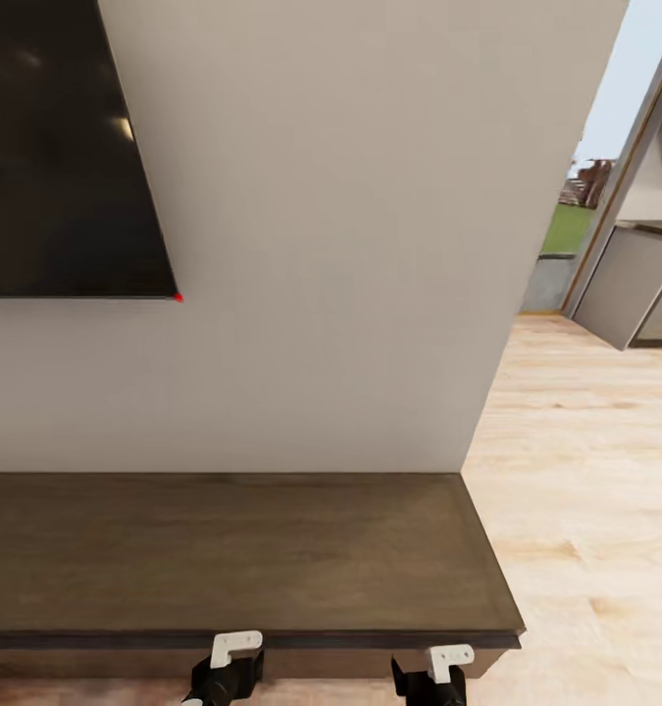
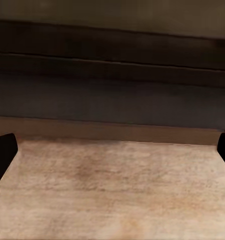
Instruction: Place each of the two pumpkins and all three candles from the living room inside a cabinet in the living room (use any cabinet), then make sure every cabinet is closed, and position the cauldron so it is next to a table in the living room.
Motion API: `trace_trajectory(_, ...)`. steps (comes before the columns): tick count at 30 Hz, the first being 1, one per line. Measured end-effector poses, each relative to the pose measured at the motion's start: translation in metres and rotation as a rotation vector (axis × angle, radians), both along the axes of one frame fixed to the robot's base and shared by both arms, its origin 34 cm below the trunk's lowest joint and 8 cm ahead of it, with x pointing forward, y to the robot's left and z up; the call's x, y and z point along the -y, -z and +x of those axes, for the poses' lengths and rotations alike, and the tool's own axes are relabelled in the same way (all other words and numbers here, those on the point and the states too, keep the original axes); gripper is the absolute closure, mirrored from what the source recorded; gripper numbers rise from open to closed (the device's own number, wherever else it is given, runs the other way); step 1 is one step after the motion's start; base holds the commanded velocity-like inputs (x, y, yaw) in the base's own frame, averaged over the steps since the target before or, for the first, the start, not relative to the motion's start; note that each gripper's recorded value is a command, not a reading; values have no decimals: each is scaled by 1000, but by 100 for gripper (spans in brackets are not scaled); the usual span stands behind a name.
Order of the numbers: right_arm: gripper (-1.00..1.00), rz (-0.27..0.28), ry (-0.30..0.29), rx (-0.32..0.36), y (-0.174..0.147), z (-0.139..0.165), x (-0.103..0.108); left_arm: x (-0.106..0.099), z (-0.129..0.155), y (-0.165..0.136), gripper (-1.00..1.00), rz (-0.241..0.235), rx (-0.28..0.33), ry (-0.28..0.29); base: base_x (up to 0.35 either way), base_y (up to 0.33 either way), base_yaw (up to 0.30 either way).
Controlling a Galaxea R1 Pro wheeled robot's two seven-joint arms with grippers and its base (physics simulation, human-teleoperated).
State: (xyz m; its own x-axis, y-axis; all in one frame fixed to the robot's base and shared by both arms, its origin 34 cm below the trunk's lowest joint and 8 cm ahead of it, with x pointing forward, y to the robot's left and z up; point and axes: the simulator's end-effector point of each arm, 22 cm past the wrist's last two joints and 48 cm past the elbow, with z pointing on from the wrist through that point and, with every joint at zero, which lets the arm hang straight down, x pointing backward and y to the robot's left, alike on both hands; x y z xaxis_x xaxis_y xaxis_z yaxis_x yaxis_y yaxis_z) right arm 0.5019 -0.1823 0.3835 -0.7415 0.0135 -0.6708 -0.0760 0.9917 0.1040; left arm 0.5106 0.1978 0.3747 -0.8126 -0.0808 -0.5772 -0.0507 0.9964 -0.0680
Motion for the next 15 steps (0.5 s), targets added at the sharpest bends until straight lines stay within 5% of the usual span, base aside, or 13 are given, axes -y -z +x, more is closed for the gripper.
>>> trace_trajectory(6,-100,-26,-3,-43,11,-19,11,-2,-26,11,-100,2,-37,-2,135,0,0)
trace_trajectory(15,-100,5,2,23,-4,6,-1,0,4,-2,-100,-10,7,-22,-301,0,0)
